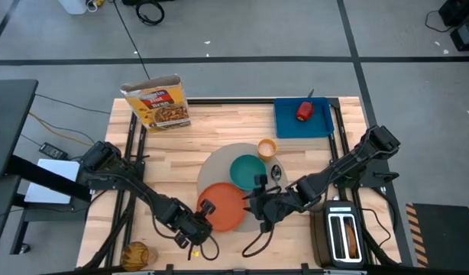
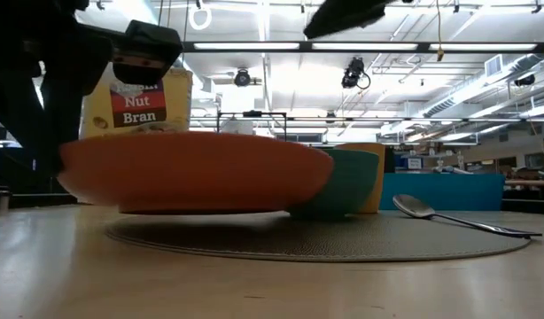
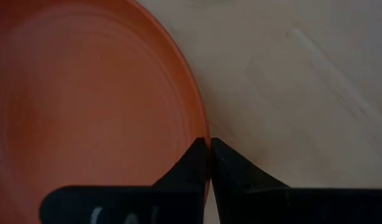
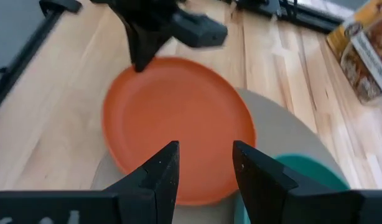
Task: Arrange a breakfast setting
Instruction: Put the plate on the mat to the bottom left of the bowl, then pour the cereal from the cereal box into a bowl
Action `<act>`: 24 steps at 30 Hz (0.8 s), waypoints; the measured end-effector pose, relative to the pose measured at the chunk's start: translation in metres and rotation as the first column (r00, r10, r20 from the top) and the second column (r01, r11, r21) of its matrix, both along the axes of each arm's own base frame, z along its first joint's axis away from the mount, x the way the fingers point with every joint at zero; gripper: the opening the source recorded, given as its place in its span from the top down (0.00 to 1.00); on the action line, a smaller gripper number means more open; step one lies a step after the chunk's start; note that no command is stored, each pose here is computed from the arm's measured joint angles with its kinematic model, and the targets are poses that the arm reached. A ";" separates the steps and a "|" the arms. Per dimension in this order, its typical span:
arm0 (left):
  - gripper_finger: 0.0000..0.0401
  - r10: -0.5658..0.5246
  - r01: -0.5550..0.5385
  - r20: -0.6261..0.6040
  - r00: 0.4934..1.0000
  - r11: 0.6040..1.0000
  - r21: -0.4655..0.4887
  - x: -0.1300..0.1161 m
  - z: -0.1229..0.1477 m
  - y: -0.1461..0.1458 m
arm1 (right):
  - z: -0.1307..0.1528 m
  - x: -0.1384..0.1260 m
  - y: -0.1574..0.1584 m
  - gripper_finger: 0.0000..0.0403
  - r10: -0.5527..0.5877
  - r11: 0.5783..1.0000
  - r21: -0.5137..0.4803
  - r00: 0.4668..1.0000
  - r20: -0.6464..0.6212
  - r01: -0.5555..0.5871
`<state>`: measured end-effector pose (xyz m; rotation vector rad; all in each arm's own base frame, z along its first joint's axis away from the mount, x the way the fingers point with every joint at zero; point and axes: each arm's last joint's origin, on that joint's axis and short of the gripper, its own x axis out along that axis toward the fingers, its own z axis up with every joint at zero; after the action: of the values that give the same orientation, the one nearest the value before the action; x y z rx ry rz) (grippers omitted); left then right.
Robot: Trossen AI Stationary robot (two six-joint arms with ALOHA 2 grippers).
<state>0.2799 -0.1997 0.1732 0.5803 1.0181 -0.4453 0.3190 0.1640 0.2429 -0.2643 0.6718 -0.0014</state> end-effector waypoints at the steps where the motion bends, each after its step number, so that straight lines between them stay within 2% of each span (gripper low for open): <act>1: 0.95 0.006 -0.006 -0.002 1.000 1.000 -0.003 0.000 0.000 0.000 | -0.001 -0.001 -0.001 0.61 -0.010 1.000 0.005 1.000 -0.010 0.010; 6: 0.92 0.034 -0.034 -0.003 0.999 0.999 -0.017 0.000 0.000 0.000 | -0.004 -0.003 -0.003 0.61 -0.049 0.998 0.027 0.998 -0.044 0.050; 13: 0.77 0.054 -0.054 -0.002 0.999 0.998 -0.031 0.000 0.000 -0.001 | -0.001 -0.011 -0.008 0.61 -0.067 0.997 0.018 0.992 -0.104 0.069; 16: 0.72 0.079 -0.079 -0.009 0.997 0.996 -0.038 -0.002 0.004 0.001 | 0.009 -0.025 -0.014 0.61 -0.132 0.989 0.042 0.976 -0.175 0.141; 20: 0.70 0.155 -0.154 0.010 0.988 0.983 -0.104 -0.008 0.024 0.007 | 0.009 -0.041 -0.023 0.61 -0.237 0.964 0.055 0.931 -0.276 0.261; 24: 0.71 0.203 -0.176 0.114 0.972 0.961 -0.215 -0.009 0.059 0.020 | -0.008 -0.052 -0.032 0.61 -0.297 0.948 -0.006 0.878 -0.376 0.318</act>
<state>0.2712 -0.1801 0.2323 0.3205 0.8762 -0.3304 0.2666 0.1322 0.2349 -0.0993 1.0884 -0.2430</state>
